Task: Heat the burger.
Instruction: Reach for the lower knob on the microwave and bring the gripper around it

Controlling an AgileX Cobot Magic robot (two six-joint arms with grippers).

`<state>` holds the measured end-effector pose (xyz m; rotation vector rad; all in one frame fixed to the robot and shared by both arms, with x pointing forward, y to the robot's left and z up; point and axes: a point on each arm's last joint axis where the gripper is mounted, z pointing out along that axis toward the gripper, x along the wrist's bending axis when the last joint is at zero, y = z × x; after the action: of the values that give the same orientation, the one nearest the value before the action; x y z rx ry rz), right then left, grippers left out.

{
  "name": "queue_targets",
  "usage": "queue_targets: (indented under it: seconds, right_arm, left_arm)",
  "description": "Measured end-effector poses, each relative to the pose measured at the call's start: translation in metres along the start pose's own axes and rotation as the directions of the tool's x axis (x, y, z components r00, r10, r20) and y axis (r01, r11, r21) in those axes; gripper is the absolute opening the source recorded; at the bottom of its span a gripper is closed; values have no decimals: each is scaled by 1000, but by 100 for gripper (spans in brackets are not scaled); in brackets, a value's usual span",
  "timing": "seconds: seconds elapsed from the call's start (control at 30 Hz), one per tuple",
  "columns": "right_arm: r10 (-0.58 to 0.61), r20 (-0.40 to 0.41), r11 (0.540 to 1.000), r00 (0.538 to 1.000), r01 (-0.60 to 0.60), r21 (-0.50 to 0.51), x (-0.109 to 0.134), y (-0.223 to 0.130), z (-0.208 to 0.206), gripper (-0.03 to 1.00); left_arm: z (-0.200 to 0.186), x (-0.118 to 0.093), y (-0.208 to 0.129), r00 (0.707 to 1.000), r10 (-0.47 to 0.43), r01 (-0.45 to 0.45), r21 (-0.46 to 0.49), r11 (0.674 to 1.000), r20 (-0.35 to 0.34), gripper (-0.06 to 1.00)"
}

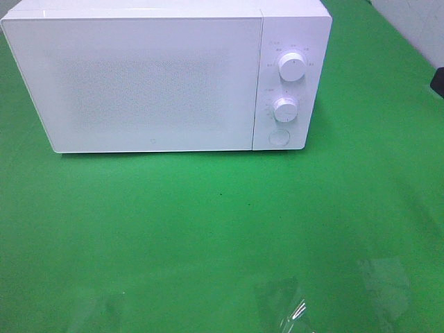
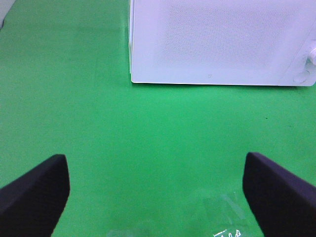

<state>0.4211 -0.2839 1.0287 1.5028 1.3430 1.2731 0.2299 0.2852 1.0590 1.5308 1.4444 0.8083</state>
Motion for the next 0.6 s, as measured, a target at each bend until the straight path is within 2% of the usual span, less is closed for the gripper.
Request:
queue_targets:
  seconds: [0.33, 0.6]
  right_arm:
    - [-71, -15, 997, 997, 71, -32, -1, -6, 23, 77]
    - [-98, 13, 994, 995, 98, -38, 0, -24, 46, 77]
  left_arm:
    - [0, 0, 0, 1000, 0, 0, 0, 1000, 0, 87]
    - [0, 0, 0, 1000, 0, 0, 0, 1000, 0, 87]
